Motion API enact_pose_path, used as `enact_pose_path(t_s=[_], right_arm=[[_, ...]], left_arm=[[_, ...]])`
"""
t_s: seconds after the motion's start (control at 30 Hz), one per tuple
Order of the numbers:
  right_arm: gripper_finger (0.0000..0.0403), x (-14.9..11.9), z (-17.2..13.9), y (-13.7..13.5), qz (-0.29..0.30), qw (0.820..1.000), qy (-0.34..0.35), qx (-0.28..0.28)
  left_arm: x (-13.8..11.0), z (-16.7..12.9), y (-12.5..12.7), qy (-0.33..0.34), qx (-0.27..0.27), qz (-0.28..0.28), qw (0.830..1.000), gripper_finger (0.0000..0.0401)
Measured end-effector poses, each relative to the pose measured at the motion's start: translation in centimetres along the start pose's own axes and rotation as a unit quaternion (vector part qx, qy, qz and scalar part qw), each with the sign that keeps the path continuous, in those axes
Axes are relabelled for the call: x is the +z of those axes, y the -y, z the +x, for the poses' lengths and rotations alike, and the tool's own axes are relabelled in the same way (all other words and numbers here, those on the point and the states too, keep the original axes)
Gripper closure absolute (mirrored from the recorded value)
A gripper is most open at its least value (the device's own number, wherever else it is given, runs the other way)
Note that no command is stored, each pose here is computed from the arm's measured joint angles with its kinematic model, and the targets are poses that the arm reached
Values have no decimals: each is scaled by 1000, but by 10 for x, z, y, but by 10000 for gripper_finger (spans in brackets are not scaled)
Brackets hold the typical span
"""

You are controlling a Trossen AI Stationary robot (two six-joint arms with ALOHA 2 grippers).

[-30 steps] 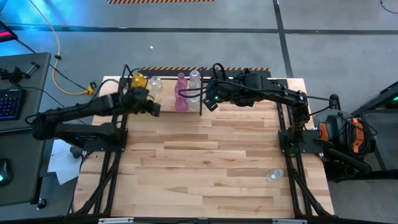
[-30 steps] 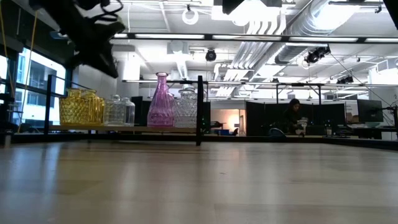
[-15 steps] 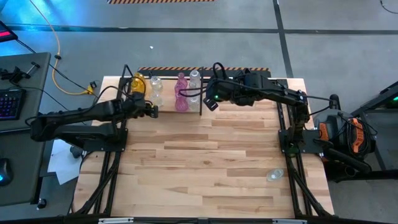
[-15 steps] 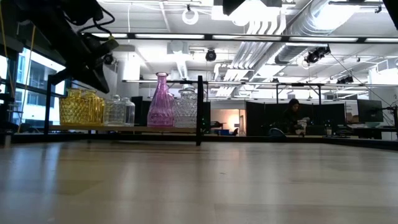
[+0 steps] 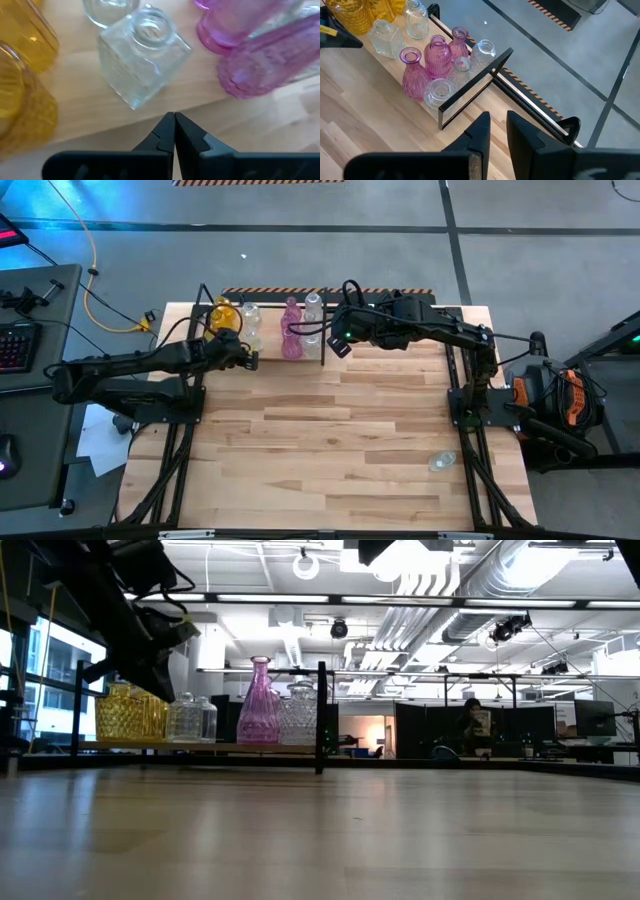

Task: Sort vases onto shelf
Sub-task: Put the transparent vase on the shelf aligned with the left transparent vase

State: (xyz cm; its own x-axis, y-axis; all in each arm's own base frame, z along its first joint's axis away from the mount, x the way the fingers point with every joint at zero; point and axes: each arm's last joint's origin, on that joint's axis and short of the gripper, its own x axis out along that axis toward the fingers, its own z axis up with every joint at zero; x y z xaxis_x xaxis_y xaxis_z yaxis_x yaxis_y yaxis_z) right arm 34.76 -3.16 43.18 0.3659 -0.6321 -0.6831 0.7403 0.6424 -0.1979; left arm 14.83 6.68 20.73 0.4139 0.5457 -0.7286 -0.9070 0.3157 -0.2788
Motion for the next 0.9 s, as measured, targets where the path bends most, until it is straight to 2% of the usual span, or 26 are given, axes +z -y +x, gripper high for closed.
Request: enact_pose_path(t_s=[0.27, 0.9], right_arm=[[359, 0, 0, 0, 0, 1000, 0, 0], [359, 0, 0, 0, 3, 1000, 1, -2]], left_arm=[[7, 5, -7, 16, 33, 6, 999, 401], [24, 10, -19, 51, 56, -15, 997, 401]])
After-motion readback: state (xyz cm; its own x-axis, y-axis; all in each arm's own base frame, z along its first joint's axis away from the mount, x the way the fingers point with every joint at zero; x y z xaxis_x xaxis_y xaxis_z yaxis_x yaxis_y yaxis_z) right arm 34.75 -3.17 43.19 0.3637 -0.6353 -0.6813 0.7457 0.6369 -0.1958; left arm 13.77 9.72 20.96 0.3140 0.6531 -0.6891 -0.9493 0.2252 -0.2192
